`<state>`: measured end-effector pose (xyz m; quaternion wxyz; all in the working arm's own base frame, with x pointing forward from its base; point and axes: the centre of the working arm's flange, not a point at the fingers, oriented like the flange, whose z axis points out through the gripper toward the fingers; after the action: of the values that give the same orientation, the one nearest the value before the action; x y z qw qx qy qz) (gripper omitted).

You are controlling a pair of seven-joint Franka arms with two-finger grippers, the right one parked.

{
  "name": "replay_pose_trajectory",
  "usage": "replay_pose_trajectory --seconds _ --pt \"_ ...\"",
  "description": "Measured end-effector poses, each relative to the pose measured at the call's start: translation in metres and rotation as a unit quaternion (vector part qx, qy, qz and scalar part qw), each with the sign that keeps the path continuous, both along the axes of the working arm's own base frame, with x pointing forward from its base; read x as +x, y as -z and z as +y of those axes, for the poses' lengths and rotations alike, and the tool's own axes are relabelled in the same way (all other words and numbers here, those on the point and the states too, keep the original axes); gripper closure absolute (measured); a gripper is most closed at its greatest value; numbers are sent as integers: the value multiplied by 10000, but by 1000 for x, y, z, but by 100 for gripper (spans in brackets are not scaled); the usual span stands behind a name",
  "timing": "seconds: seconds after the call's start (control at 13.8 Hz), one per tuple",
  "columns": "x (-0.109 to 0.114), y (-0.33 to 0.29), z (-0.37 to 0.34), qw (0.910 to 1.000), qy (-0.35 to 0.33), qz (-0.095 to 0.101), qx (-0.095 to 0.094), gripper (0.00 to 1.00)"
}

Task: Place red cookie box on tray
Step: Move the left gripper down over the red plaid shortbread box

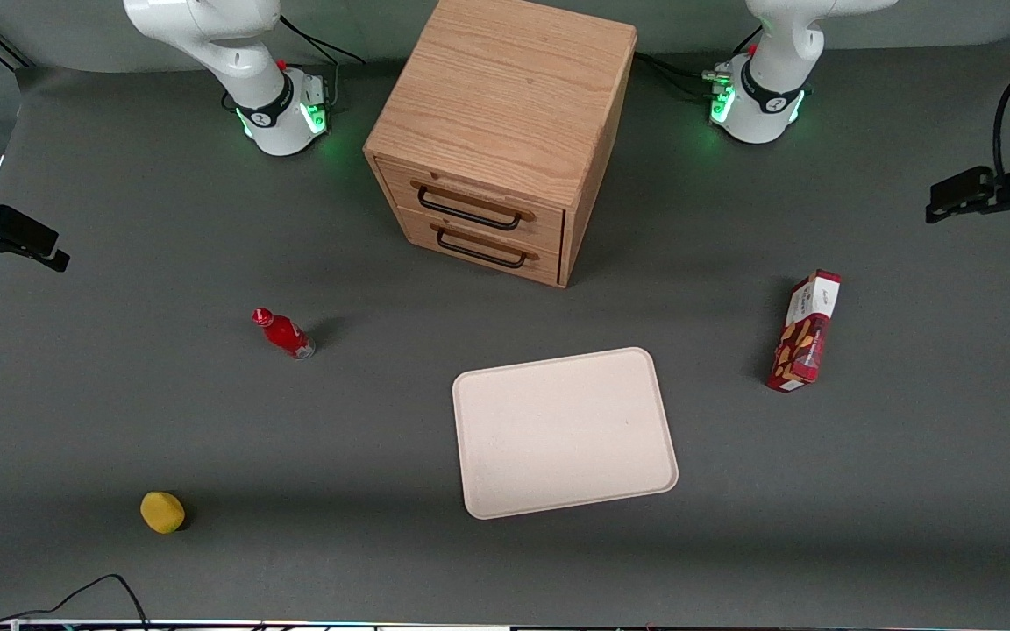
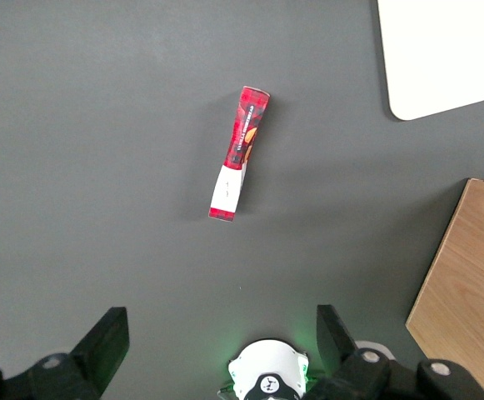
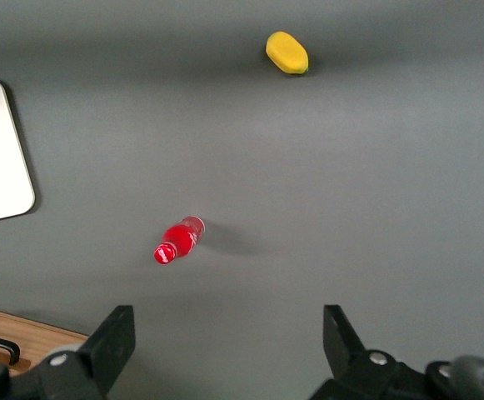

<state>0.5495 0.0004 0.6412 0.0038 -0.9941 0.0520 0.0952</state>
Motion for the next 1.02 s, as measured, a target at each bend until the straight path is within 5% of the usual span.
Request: replay_pose_trajectory --seconds 0.36,0.65,0.8,1.02 --pt "5 16 3 9996 -13 272 -2 0" --pt "32 108 22 9955 874 302 -200 0" --pt "39 185 41 9919 1222 206 -280 0" --pt "24 295 41 9900 1351 -227 -325 0"
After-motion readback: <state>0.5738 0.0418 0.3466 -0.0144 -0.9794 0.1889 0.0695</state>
